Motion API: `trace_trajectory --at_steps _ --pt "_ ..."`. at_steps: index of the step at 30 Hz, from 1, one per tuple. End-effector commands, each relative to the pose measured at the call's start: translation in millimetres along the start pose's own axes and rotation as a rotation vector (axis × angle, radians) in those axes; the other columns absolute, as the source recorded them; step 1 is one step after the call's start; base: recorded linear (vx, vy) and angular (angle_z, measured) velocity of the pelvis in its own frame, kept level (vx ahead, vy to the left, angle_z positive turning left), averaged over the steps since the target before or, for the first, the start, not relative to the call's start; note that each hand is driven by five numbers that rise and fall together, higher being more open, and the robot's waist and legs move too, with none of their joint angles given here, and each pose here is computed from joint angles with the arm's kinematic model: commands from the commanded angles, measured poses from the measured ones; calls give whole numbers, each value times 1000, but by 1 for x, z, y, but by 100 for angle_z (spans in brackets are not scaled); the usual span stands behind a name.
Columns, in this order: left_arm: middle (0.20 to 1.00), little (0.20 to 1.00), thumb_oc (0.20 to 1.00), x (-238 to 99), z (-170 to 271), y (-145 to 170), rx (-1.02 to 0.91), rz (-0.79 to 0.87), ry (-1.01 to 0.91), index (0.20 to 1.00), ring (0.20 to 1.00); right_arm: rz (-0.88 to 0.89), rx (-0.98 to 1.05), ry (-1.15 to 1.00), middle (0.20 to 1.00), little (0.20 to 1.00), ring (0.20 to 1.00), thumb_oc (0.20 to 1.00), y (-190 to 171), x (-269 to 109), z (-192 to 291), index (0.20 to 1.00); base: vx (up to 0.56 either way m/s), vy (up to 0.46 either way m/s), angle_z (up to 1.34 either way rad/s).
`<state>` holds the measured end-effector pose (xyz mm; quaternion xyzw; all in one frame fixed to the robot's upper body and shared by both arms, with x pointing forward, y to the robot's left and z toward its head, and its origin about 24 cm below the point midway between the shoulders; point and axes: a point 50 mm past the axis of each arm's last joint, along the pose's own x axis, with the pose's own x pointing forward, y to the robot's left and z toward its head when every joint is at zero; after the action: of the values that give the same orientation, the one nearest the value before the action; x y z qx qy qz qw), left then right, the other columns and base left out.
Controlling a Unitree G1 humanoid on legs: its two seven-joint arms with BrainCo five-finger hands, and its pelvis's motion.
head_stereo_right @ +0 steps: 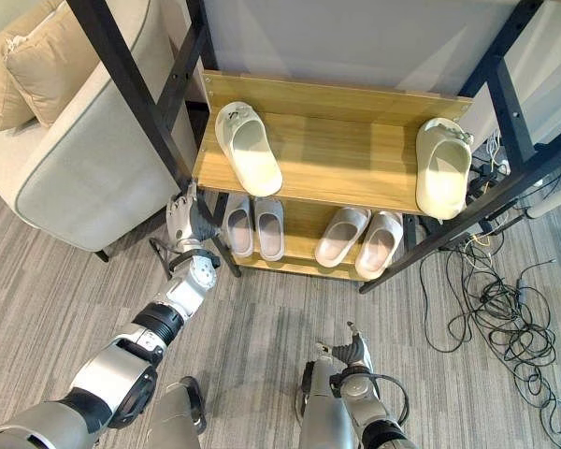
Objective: Arrange the slippers neatly on the shoe rack.
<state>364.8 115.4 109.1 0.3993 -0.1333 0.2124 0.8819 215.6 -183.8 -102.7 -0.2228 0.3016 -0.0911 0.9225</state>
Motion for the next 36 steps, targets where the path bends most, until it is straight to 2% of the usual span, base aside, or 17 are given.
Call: trace_trajectory --at_steps 1,2,4,5,9,13,15,17,20,25,30,36 --pt "1000 1000 1000 19 58 30 -180 38 -234 1000 1000 -43 34 -27 1000 1000 1000 1000 -8 7 11 1000 4 42 1" --pt "1000 1000 1000 20 58 30 -179 38 -234 1000 1000 -42 34 -27 1000 1000 1000 1000 -7 7 11 1000 -3 47 1" --pt "1000 1000 1000 5 67 36 -295 -27 -288 1000 1000 -36 46 -7 1000 1000 1000 1000 -4 5 6 1000 -25 54 1" --pt "1000 1000 1000 -11 64 28 -335 -124 -283 1000 1000 -31 57 9 1000 1000 1000 1000 -2 4 4 1000 -33 42 7" --pt "1000 1000 1000 -27 67 25 -365 -216 -314 1000 1000 -22 65 11 1000 1000 1000 1000 0 3 5 1000 -33 48 12" --pt "1000 1000 1000 -28 82 30 -399 -213 -370 1000 1000 -21 55 -1 1000 1000 1000 1000 -1 5 9 1000 -32 12 10" --pt "1000 1000 1000 -18 110 36 -428 -162 -444 1000 1000 -26 56 -21 1000 1000 1000 1000 -4 8 15 1000 0 0 0" --pt "1000 1000 1000 -16 119 37 -463 -162 -455 1000 1000 -28 56 -24 1000 1000 1000 1000 -5 9 16 1000 0 0 0" --pt "1000 1000 1000 -23 140 33 -602 -269 -457 1000 1000 -26 44 -40 1000 1000 1000 1000 -8 11 21 1000 0 0 0" --pt "1000 1000 1000 -29 153 29 -696 -323 -460 1000 1000 -18 28 -41 1000 1000 1000 1000 -8 12 23 1000 14 -1 -16" --pt "1000 1000 1000 -22 161 29 -696 -287 -454 1000 1000 -13 10 -49 1000 1000 1000 1000 -11 15 27 1000 13 -13 -13" --pt "1000 1000 1000 -5 184 50 -691 -173 -502 1000 1000 -39 8 -58 1000 1000 1000 1000 -20 20 33 1000 0 0 0"
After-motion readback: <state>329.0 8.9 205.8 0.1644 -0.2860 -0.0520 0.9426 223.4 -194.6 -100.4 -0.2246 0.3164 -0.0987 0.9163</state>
